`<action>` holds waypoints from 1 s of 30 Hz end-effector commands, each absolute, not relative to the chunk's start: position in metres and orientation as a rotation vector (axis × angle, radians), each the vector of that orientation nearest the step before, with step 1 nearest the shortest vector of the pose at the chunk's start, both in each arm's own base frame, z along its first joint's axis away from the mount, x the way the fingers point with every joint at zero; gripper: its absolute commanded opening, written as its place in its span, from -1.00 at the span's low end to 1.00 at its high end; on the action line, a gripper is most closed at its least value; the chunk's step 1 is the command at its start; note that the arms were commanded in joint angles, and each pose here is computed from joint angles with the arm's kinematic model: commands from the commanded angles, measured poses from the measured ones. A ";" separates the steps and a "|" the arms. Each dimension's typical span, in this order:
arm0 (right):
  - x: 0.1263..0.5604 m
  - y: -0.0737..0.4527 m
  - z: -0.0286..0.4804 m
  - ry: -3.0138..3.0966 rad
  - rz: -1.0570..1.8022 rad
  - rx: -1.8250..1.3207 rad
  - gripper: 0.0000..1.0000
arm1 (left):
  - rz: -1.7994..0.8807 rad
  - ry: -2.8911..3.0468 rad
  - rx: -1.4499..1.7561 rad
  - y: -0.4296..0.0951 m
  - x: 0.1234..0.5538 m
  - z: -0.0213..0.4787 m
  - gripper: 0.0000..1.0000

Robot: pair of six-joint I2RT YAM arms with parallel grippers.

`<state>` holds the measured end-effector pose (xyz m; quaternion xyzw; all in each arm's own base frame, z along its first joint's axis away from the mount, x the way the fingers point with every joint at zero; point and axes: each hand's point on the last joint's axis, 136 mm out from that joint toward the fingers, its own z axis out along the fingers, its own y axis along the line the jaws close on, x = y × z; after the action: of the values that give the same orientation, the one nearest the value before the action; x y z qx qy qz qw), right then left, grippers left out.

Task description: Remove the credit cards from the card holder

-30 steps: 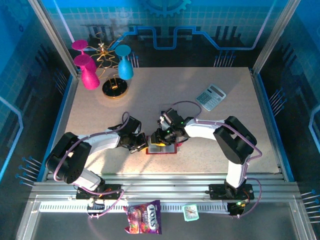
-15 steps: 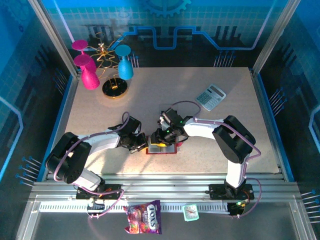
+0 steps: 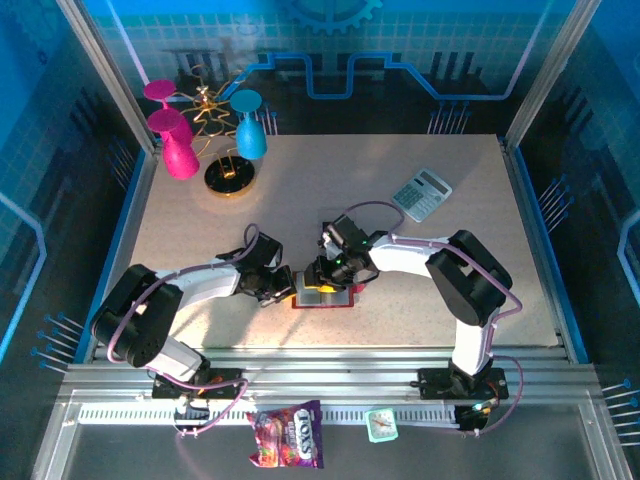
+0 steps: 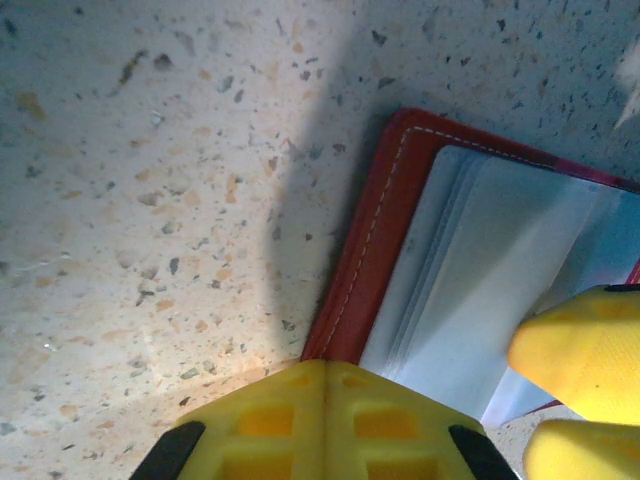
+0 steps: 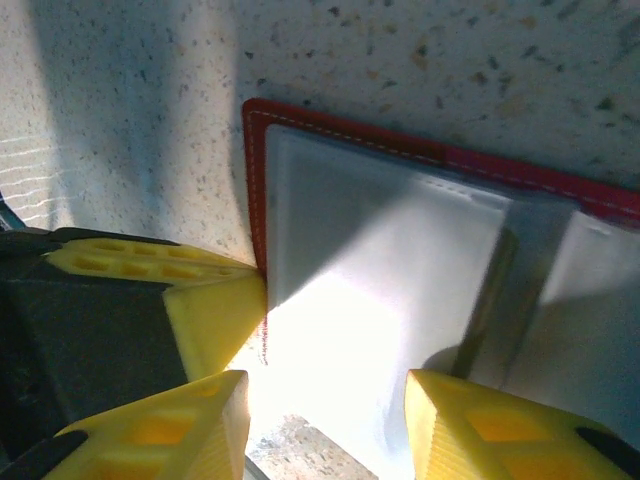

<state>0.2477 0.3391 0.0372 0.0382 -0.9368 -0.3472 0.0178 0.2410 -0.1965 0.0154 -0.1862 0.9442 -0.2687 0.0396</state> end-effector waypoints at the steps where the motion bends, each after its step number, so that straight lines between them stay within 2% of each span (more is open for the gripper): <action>1: 0.245 0.333 0.042 -2.899 -1.101 0.129 -0.08 | -0.793 2.935 -0.590 -0.192 0.230 0.007 -0.95; 22: 0.247 0.342 0.056 -2.858 -1.230 0.129 -0.08 | -0.790 2.929 -0.588 -0.191 0.231 0.009 -0.95; 30: 0.244 0.352 0.041 -2.782 -1.275 0.106 -0.08 | -0.790 2.929 -0.585 -0.191 0.231 0.010 -0.95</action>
<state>0.2502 0.3510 0.0530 0.0421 -0.9110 -0.4100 0.0168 0.2409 -0.1964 0.0154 -0.1862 0.9443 -0.2686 0.0394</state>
